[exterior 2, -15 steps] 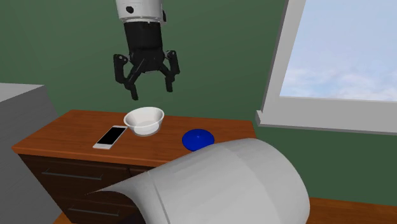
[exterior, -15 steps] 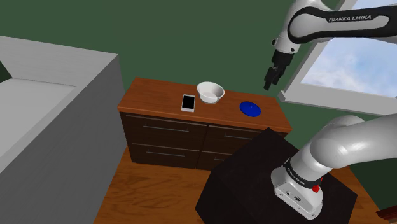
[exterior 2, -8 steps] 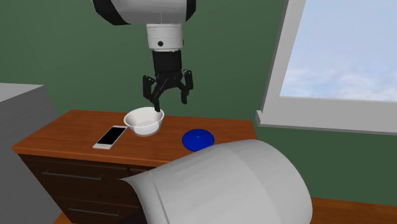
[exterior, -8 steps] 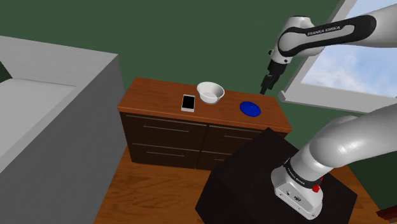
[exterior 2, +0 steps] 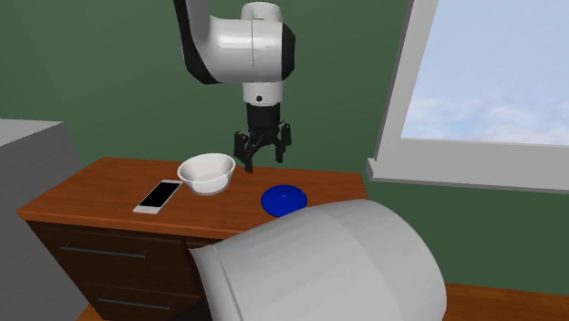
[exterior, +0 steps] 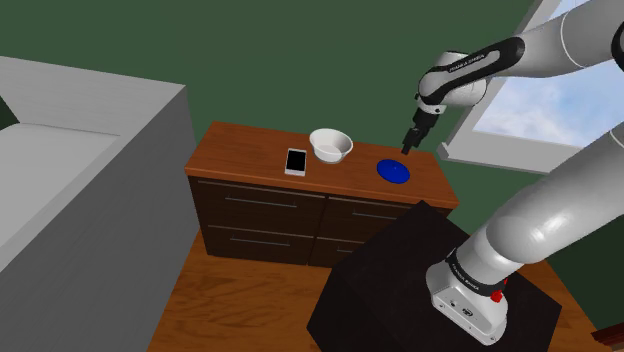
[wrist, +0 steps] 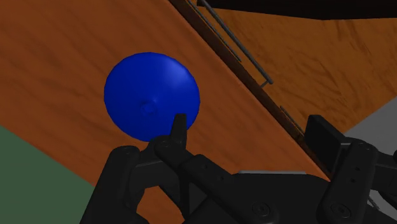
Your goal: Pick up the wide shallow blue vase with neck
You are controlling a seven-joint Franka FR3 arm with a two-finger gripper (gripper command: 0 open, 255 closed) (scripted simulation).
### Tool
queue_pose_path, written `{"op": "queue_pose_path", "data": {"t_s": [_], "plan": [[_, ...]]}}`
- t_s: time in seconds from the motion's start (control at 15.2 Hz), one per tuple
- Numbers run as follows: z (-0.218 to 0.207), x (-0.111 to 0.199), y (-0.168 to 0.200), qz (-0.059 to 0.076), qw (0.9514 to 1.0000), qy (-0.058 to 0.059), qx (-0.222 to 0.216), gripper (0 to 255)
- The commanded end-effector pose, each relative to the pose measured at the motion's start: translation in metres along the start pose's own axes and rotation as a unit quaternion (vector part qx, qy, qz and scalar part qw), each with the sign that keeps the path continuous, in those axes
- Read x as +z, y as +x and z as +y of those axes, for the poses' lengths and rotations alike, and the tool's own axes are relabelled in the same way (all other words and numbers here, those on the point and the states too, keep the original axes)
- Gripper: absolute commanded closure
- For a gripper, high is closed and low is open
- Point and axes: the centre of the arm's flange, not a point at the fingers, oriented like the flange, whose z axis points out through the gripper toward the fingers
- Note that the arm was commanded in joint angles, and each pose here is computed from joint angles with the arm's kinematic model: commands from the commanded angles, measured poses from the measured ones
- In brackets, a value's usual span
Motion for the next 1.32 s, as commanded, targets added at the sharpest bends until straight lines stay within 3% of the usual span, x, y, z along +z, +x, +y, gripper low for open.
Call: {"op": "queue_pose_path", "data": {"t_s": [0.0,0.66,1.25], "plan": [[0.020,0.017,0.009,0.005,1.0000,-0.001,-0.001,0],[0.110,0.099,0.049,0.029,0.9996,0.003,-0.004,0],[0.112,0.139,0.051,0.029,0.9996,0.003,-0.004,0]]}}
